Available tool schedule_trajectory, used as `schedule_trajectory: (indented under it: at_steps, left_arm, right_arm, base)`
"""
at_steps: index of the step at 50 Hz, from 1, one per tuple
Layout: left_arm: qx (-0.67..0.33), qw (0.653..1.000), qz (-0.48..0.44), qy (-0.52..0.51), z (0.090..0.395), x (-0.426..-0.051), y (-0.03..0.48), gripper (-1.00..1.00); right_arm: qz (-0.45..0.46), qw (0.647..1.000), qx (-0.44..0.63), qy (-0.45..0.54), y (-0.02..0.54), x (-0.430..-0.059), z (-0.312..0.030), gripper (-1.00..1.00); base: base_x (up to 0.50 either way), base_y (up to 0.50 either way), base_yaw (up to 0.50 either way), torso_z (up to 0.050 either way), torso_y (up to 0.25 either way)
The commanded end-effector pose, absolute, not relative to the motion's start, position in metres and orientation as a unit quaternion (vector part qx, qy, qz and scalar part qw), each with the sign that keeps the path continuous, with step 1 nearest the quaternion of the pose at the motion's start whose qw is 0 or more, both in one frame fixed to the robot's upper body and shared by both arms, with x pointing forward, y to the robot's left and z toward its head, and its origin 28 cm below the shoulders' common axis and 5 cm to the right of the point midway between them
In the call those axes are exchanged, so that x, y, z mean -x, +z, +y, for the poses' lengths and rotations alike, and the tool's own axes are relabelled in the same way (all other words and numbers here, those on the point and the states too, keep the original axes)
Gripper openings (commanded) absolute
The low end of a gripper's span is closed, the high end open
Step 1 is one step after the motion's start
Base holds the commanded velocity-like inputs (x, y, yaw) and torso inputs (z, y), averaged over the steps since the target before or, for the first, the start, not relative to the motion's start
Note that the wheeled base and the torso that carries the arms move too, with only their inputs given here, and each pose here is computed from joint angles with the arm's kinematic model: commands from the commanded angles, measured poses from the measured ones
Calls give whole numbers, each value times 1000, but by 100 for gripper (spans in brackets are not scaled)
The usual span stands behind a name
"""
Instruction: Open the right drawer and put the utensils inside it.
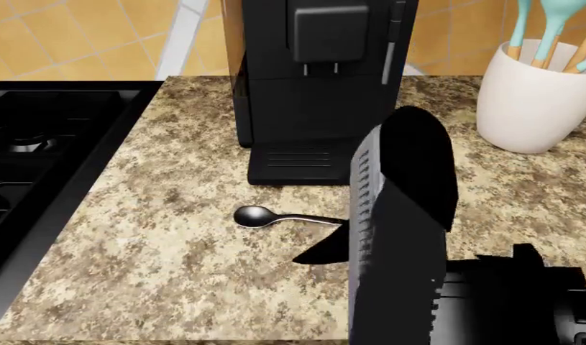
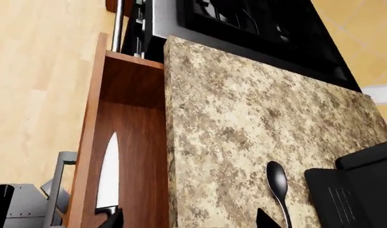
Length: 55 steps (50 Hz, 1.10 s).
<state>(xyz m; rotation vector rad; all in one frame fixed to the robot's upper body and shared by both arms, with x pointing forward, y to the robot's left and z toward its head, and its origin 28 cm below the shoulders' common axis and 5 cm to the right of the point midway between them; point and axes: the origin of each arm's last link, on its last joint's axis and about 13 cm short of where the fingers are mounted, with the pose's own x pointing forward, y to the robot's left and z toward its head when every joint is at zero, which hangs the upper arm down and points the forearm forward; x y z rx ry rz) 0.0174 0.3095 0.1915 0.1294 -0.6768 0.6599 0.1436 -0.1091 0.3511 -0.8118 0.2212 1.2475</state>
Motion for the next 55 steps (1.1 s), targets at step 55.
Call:
schedule_trajectory:
  at_steps: [55]
  left_arm:
    - [-63, 888, -325, 319, 309, -18, 191, 100]
  right_arm:
    - [206, 858, 66, 466, 338, -253, -135, 100]
  base:
    - [0, 0, 0, 0, 0]
